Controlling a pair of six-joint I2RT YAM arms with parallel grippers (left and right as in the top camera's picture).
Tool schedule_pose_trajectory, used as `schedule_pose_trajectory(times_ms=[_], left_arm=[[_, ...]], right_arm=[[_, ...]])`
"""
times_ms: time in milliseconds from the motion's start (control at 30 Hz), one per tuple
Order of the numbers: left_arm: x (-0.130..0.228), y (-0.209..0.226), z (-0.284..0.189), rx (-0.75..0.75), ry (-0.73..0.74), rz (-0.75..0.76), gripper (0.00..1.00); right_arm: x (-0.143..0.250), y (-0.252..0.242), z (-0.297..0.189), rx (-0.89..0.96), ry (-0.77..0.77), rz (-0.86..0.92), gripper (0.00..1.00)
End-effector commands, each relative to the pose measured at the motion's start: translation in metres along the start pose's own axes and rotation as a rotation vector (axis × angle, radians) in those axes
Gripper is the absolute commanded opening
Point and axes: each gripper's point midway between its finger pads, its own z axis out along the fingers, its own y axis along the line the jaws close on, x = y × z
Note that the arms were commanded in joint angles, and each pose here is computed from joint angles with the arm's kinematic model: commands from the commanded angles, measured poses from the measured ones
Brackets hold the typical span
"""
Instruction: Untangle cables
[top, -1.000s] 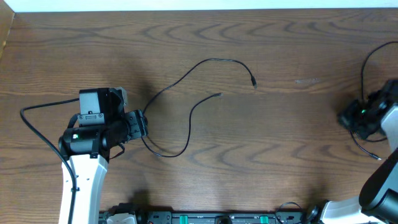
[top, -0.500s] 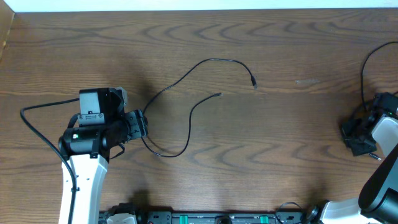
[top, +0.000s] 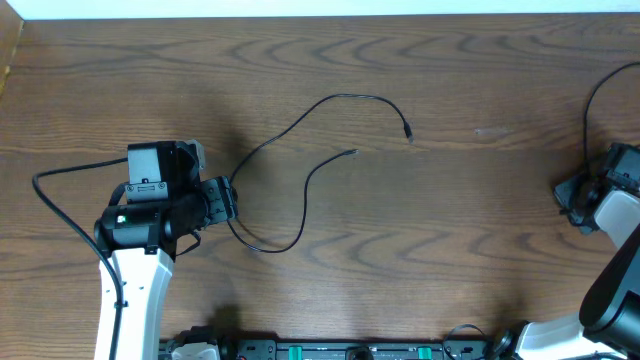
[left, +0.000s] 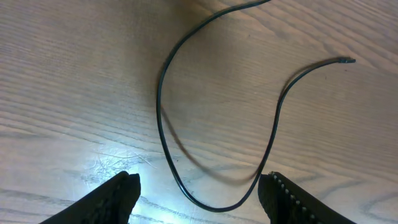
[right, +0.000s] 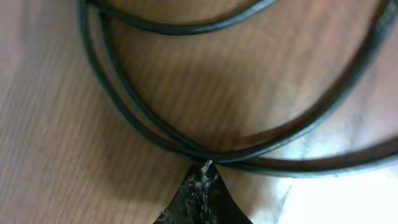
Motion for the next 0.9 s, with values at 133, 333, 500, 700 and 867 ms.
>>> schedule_pose_trajectory(times_ms=[133, 333, 500, 700, 867], left_arm=[[-0.001, -0.002, -0.001, 0.011, 0.001, 0.007, 0.67], [-0.001, -0.002, -0.001, 0.011, 0.001, 0.007, 0.67], [-0.001, -0.002, -0.001, 0.011, 0.000, 0.007, 0.67], [-0.001, -0.002, 0.000, 0.010, 0.002, 0.006, 0.67], [0.000, -0.001, 0.003, 0.008, 0.018, 0.003, 0.67]], right_arm=[[0.014, -0.017, 0.047, 0.025, 0.053, -0.072, 0.01], [0.013, -0.040, 0.082, 0.067, 0.087, -0.020, 0.01], [-0.001, -0.066, 0.098, 0.108, 0.172, 0.053, 0.01], [-0.030, -0.091, 0.091, 0.145, 0.197, 0.139, 0.01], [-0.054, -0.107, 0.080, 0.162, 0.199, 0.180, 0.01]])
